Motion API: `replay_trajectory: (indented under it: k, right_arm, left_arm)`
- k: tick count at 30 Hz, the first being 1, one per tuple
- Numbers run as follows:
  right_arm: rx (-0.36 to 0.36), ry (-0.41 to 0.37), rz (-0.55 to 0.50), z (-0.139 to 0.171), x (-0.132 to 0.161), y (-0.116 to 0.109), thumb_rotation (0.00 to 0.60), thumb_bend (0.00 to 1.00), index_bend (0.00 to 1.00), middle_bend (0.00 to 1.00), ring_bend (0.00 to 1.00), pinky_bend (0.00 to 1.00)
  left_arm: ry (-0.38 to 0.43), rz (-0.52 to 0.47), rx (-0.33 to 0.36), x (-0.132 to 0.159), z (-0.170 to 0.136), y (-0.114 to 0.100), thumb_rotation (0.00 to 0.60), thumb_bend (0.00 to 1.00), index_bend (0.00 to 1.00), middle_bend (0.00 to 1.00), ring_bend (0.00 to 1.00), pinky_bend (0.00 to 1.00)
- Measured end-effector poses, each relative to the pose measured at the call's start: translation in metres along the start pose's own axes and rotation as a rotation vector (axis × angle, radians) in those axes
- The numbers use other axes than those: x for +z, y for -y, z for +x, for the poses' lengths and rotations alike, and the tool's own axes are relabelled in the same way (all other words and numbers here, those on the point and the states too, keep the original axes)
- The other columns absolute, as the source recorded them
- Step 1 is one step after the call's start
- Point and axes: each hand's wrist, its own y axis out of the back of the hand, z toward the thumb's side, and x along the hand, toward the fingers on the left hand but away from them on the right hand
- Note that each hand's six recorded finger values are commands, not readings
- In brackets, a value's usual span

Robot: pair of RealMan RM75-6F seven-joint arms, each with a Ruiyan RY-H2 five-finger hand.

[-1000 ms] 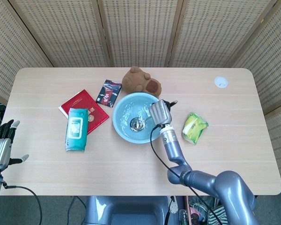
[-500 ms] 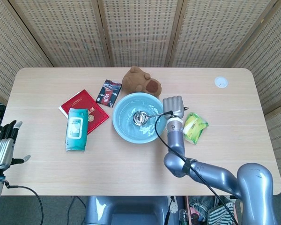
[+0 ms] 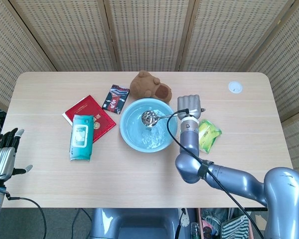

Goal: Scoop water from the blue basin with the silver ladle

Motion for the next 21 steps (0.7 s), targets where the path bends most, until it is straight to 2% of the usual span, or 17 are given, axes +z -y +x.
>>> replay_trajectory:
  k: [8,16,21]
  right_arm:
    - [0.048,0.019,0.019,0.008,0.0,-0.008,0.6,0.96,0.72,0.94,0.87,1.0]
    - [0.055,0.027,0.026,0.018,0.002,-0.022,0.6,0.96,0.72,0.94,0.87,1.0]
    - [0.052,0.025,0.026,0.021,0.003,-0.024,0.6,0.96,0.72,0.94,0.87,1.0]
  left_arm:
    - [-0.001,-0.002,0.001,-0.001,0.0,-0.001,0.6,0.0,0.0,0.0,0.0,0.0]
    - [0.001,-0.005,-0.002,-0.001,0.0,-0.001,0.6,0.0,0.0,0.0,0.0,0.0]
    - [0.002,-0.006,-0.004,-0.001,0.001,-0.001,0.6,0.0,0.0,0.0,0.0,0.0]
